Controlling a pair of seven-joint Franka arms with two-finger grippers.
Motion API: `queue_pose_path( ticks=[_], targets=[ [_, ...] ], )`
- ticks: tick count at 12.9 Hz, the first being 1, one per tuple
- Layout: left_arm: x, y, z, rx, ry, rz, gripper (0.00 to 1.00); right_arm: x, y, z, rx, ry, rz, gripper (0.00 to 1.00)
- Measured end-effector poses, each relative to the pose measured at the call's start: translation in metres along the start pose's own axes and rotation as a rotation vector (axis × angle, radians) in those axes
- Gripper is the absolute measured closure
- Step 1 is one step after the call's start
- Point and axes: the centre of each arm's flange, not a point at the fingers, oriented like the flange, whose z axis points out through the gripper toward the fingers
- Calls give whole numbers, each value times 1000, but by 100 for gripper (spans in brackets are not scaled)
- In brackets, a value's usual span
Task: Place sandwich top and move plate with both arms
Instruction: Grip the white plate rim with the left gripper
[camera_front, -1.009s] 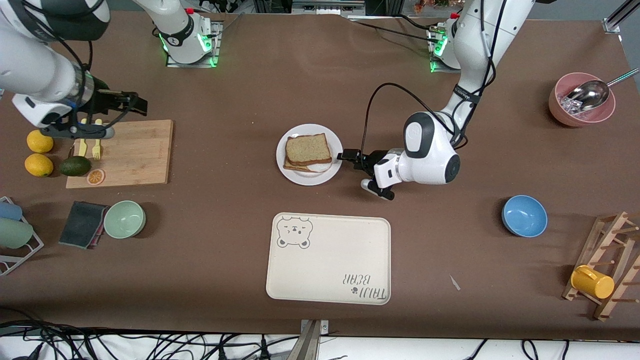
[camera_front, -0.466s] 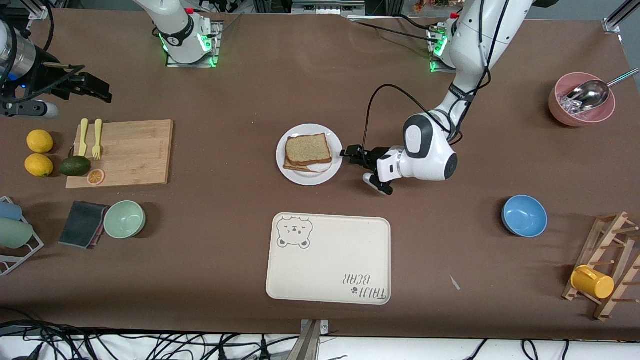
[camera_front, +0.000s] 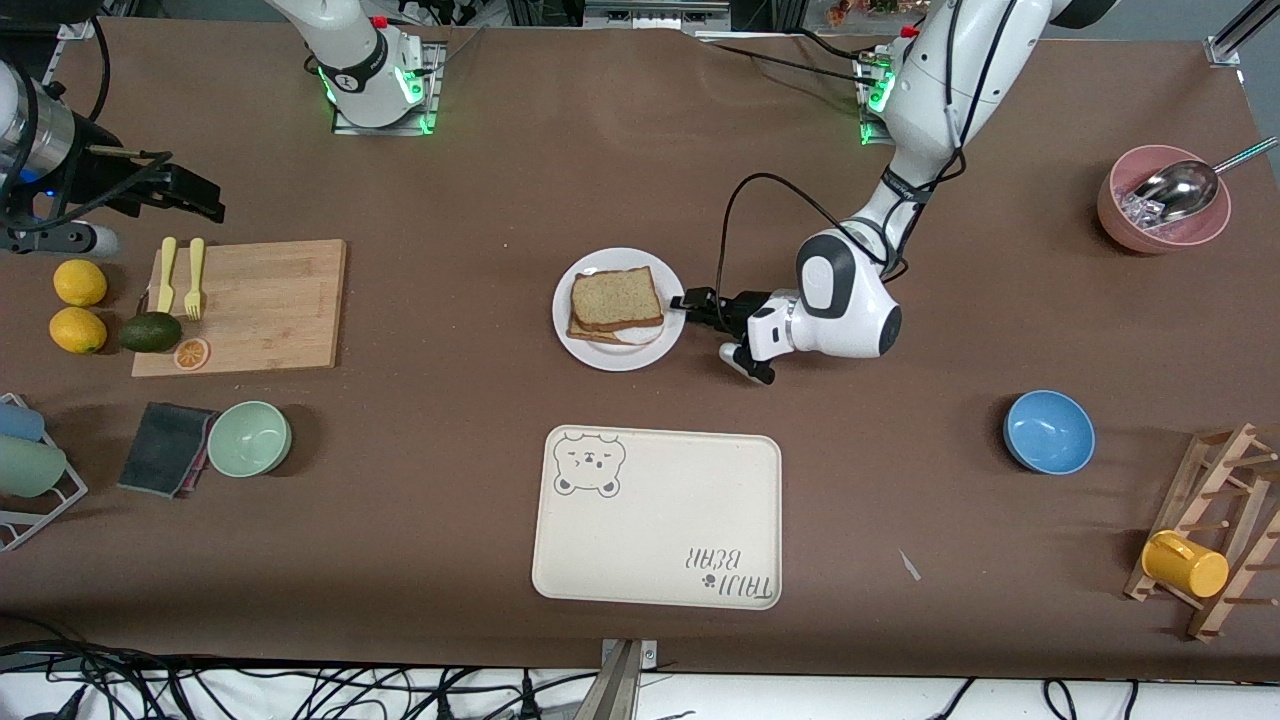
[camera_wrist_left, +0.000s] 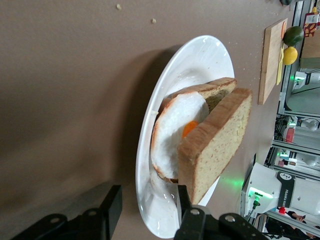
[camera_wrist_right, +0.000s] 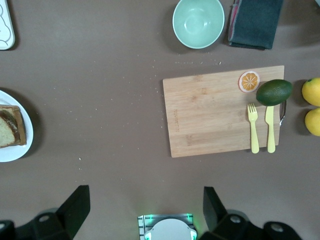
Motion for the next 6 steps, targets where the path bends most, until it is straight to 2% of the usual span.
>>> queue_pose_path(
  ticks=[2, 3, 4, 5, 6],
  targets=[
    [-2, 3, 8, 9, -8, 7, 54, 0, 1, -3, 1, 7, 2, 0],
    [-3, 5, 12, 10, -14, 12, 60, 0, 2, -3, 1, 7, 5, 0],
    [-4, 7, 15, 11, -18, 15, 60, 0, 2, -3, 1, 7, 7, 0],
    [-5, 7, 16, 12, -20, 16, 67, 1, 2, -4, 2, 15, 7, 0],
    [-5, 7, 17, 7, -17, 10, 68, 3, 1, -5, 4, 30, 6, 0]
  ],
)
